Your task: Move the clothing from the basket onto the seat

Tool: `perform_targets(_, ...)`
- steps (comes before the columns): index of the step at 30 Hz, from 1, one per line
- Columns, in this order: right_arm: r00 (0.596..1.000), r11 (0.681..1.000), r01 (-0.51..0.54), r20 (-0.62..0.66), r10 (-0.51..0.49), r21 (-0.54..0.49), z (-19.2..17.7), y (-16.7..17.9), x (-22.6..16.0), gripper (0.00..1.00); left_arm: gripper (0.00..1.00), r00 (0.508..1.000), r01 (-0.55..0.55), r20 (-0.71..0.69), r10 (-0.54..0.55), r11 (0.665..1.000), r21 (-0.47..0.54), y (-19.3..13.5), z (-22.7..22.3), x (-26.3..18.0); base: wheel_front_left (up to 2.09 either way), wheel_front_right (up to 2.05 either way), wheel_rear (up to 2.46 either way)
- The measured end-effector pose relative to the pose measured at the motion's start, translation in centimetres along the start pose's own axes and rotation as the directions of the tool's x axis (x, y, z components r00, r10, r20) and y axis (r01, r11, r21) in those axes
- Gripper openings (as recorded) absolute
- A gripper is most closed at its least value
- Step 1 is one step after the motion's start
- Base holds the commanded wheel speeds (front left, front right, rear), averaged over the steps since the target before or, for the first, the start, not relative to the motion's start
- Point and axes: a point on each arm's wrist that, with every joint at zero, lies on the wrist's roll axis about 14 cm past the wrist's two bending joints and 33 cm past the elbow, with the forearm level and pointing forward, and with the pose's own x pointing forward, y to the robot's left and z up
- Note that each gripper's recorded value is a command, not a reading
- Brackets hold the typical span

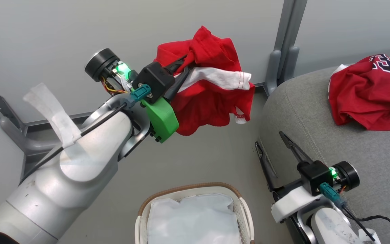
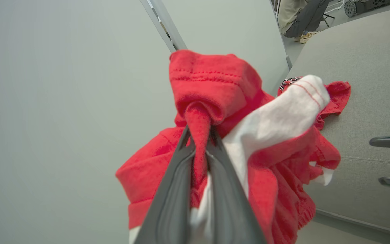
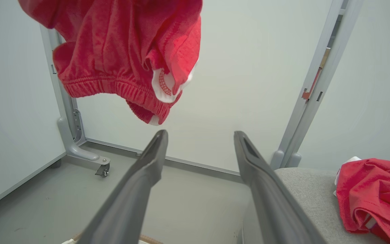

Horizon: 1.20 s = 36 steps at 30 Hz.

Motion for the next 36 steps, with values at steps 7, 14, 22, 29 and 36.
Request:
perform_targets(7, 0.997, 0.998, -0.066, 0.033, 0.067, -0.015, 1.2, 1.9, 1.1, 1.00, 0.00, 0.999, 0.027, 0.026, -0.027, 1.000, 0.007, -1.3, 1.4, 0.0, 0.00, 0.00, 0.00)
perform_targets(14, 0.993, 0.992, -0.100, 0.059, 0.104, -0.071, 2.4, 2.3, 3.0, 1.00, 0.00, 0.997, 0.064, 0.048, -0.065, 0.998, 0.013, -2.8, 2.4, 0.0, 0.00, 0.00, 0.00)
perform_targets(22, 0.983, 0.984, -0.131, 0.112, 0.144, -0.121, 4.6, 2.9, 5.3, 1.00, 0.00, 0.993, 0.102, 0.055, -0.101, 0.995, -0.010, -4.4, 2.6, -0.2, 0.00, 0.00, 0.00)
perform_targets(29, 0.978, 0.981, -0.145, 0.130, 0.162, -0.129, 5.4, 3.2, 6.4, 0.00, 0.00, 0.993, 0.109, 0.041, -0.106, 0.993, -0.053, -5.0, 1.7, -0.4, 0.00, 0.00, 0.00)
perform_targets(36, 0.977, 0.982, -0.148, 0.135, 0.163, -0.114, 5.4, 3.2, 6.6, 0.00, 0.00, 0.998, 0.068, 0.009, -0.068, 0.986, -0.150, -4.5, -0.6, -0.9, 0.00, 0.00, 0.00)
